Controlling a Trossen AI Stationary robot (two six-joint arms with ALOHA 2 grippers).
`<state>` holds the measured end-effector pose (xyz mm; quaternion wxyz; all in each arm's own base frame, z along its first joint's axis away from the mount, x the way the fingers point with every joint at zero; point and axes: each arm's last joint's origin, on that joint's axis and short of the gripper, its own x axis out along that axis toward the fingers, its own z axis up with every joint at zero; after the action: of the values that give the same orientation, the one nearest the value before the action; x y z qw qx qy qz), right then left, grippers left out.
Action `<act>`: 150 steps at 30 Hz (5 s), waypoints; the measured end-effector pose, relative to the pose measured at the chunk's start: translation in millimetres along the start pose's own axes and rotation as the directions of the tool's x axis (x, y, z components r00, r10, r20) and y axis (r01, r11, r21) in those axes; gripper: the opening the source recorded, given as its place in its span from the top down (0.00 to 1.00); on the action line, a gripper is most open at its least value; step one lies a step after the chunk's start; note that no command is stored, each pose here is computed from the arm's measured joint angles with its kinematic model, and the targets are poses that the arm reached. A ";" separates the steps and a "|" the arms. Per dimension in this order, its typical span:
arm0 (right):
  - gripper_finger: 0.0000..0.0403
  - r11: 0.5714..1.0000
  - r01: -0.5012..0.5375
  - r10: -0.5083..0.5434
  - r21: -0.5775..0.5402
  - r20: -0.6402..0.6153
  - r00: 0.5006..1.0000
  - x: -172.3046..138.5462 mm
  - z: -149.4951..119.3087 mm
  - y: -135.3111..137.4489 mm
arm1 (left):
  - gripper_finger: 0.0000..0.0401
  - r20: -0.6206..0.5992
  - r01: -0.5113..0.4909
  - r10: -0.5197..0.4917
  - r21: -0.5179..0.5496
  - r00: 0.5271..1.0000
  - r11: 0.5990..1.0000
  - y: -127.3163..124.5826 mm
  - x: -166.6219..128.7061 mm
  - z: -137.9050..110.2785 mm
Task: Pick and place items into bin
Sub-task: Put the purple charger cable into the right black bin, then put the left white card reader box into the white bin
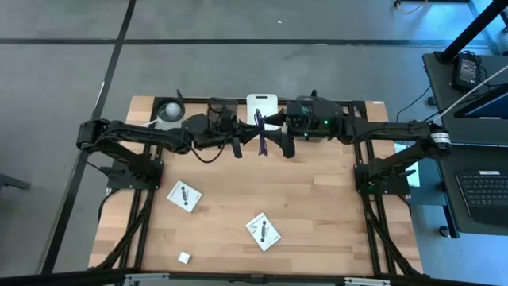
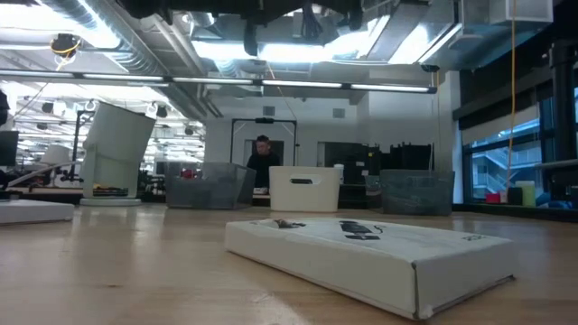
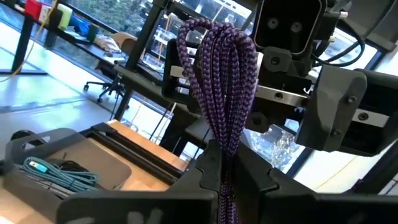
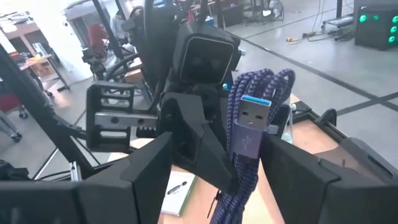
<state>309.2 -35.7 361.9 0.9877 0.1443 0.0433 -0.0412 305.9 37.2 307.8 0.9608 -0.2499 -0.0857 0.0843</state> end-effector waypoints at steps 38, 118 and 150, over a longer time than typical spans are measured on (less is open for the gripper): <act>0.91 0.998 0.068 -0.067 0.011 -0.052 0.996 5.0 -4.0 -26.1 | 0.64 -0.035 -0.137 0.141 0.093 0.989 0.986 8.9 -1.7 -4.5; 0.50 0.304 0.948 -0.590 0.098 -0.762 0.268 -64.1 -65.5 -243.3 | 0.69 -0.107 -0.552 0.749 0.609 0.654 0.569 76.7 -123.4 78.2; 0.50 0.705 0.705 -0.600 -0.072 -0.592 0.538 -87.3 0.6 -89.2 | 0.55 -0.500 -0.697 0.796 0.434 0.341 0.571 16.5 -46.0 32.5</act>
<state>214.2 -115.0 345.9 0.8208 0.2088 0.3861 -0.3655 252.6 57.0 322.0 0.7927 -0.2034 0.3837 0.4278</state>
